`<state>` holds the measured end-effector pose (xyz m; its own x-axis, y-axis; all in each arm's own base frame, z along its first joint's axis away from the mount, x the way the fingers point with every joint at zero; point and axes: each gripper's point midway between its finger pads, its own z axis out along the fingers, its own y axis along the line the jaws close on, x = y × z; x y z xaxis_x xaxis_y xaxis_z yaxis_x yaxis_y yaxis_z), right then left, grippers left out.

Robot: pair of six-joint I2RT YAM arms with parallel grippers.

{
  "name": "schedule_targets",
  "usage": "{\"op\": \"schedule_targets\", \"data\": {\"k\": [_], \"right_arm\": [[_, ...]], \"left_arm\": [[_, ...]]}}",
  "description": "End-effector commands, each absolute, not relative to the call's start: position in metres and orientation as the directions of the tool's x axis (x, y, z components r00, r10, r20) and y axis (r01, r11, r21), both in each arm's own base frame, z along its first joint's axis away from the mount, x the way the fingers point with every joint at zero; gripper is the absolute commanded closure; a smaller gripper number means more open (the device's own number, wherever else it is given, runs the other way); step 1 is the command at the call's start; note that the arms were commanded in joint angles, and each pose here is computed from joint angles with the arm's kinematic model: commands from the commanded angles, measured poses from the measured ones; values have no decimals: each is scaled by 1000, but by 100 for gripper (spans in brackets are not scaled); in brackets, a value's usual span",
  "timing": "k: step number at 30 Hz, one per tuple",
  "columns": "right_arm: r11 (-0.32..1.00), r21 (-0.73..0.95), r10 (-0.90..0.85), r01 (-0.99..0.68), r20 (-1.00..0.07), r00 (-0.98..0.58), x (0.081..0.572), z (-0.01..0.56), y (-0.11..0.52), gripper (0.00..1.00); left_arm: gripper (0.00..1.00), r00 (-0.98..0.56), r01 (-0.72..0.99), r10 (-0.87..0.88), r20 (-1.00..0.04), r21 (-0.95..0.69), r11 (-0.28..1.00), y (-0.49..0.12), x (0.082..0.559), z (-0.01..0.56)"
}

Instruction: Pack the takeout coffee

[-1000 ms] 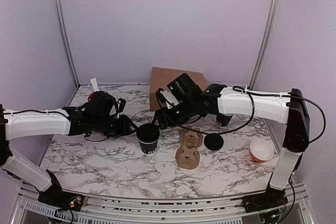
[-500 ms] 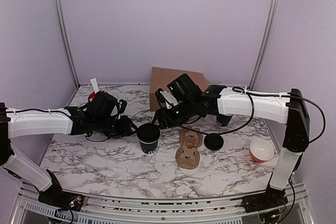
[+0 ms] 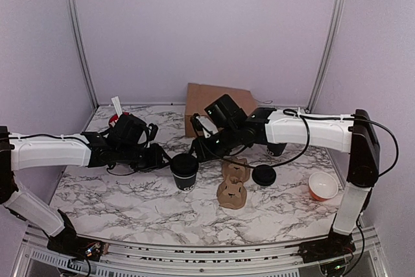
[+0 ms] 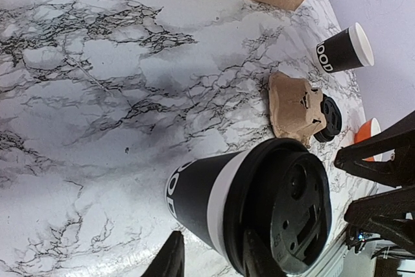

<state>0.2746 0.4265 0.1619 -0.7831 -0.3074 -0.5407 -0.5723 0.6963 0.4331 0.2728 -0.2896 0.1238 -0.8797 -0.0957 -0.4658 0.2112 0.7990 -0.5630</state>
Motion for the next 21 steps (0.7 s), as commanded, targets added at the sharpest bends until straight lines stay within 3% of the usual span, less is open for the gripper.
{"op": "schedule_targets", "data": {"k": [1,21], "right_arm": [[692,441,-314,-571,-529,-789,272,153,434,61],[724,346,-364,-597,-543,-757,272,146,445,63]], "left_arm": [[69,-881,215,-97,-463,-574,790,-295,274,128],[74,-888,218,-89,-450,-585,781,-304,266,123]]}}
